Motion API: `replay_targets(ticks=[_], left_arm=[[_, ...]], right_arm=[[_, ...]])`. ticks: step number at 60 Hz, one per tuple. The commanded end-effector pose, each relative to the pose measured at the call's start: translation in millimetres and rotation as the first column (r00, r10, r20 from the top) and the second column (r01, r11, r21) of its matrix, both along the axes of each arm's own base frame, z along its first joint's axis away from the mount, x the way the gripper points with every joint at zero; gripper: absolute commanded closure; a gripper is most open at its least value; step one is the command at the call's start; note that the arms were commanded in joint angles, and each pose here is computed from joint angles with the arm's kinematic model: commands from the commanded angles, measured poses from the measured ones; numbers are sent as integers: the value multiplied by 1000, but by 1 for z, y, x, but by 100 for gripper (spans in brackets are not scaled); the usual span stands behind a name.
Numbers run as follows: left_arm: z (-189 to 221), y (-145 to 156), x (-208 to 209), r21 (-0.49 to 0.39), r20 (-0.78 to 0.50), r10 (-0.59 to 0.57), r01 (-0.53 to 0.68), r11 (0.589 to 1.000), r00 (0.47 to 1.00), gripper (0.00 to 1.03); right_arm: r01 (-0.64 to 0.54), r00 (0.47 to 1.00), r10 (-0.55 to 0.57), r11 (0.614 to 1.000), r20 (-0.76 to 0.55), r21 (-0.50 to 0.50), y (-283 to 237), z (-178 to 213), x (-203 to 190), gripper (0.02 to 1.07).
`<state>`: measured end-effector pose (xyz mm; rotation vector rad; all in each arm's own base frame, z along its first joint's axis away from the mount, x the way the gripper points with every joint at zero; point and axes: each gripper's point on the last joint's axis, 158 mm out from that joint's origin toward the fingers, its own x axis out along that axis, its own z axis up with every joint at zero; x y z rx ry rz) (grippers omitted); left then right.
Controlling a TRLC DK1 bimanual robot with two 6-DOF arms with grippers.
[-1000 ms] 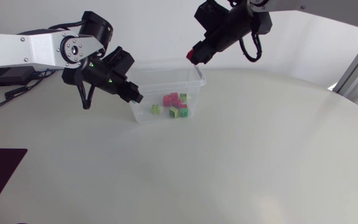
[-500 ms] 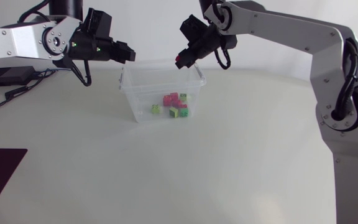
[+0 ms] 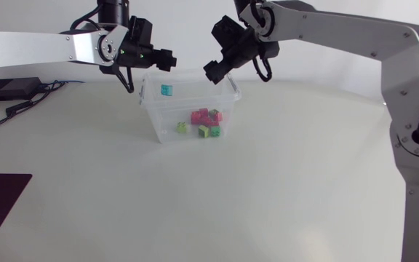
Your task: Place the duplo bricks in the container
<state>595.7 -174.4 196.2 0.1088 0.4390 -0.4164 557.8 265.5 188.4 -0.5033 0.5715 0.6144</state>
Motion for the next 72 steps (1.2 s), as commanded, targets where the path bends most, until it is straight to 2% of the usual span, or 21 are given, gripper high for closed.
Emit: replay_targets(ticks=[1, 8, 11, 17, 26, 37, 44, 57, 72], left_arm=[[-5, -8, 4, -2, -10, 5, -5, 1000, 1000, 4], [-35, -13, -10, 65, -92, -5, 11, 998, 996, 4], [-36, -10, -19, 82, -108, -4, 13, 997, 994, 4], [-23, -1, -41, 116, -121, -6, 20, 993, 993, 4], [13, 23, -76, 143, -66, 37, -28, 989, 997, 4], [37, 48, -128, 198, -2, 45, -44, 979, 999, 4], [42, 61, -153, 217, 24, 63, -66, 974, 998, 4], [38, 98, -184, 223, 36, 144, -148, 964, 989, 4], [56, 132, -225, 181, 164, 214, -242, 953, 963, 4]], right_arm=[[16, 998, -18, 999, 62, 32, -9, 42, -18, 6], [21, 994, -26, 999, 107, 49, -22, 70, -45, 6], [35, 991, -41, 998, 126, 48, -32, 79, -57, 6], [70, 982, -78, 996, 172, 55, -52, 96, -78, 6], [178, 955, -190, 981, 226, 73, -98, 111, -101, 6], [286, 919, -310, 949, 242, 131, -151, 108, -127, 6], [322, 900, -347, 937, 263, 135, -174, 101, -141, 6], [388, 882, -404, 915, 241, 114, -209, 71, -170, 6], [466, 826, -496, 868, 267, 172, -247, 68, -206, 6]])
